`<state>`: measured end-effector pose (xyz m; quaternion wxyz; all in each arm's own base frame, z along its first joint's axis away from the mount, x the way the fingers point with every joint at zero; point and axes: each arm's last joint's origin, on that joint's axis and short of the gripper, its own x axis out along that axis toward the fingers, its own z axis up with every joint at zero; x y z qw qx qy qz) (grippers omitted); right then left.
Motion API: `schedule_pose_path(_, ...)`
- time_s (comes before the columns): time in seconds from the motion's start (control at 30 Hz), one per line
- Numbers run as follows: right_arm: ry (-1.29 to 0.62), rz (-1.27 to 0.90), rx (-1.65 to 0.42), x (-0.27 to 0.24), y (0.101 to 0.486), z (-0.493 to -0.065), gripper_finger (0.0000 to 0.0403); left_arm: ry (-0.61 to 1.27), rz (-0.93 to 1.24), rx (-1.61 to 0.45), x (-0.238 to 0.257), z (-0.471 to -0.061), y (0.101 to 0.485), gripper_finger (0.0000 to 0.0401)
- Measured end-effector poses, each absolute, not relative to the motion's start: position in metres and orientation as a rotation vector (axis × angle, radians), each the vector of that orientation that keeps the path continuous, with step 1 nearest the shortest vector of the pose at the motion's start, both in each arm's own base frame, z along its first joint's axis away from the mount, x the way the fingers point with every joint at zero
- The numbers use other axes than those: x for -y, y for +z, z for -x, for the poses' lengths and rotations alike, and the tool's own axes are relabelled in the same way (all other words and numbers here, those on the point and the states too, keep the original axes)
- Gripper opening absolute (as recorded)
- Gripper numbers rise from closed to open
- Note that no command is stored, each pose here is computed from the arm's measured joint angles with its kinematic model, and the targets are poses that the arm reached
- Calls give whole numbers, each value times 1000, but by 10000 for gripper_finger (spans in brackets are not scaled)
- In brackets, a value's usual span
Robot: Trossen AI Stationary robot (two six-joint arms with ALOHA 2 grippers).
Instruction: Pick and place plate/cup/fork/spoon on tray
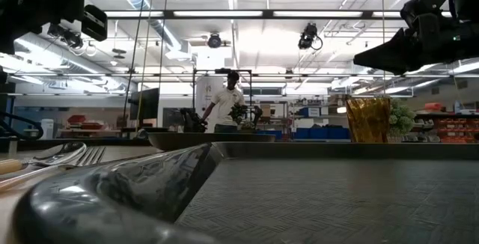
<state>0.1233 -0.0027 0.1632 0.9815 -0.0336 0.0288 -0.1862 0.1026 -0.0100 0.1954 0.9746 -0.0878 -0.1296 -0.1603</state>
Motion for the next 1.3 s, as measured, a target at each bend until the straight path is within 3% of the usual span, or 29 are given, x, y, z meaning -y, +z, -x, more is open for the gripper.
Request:
schedule_pose_path(0.47,-375,68,-58,3,163,-123,101,-324,179,261,10,-103,195,30)
schedule_pose_path(0.63,-375,68,-58,3,163,-123,101,-335,275,249,10,-103,196,30)
schedule_pose_path(0.83,-375,68,-58,3,163,-123,101,-220,245,307,7,-102,199,30)
schedule_pose_path(1.3,-374,68,-58,3,163,-123,101,-181,236,334,6,-102,201,29)
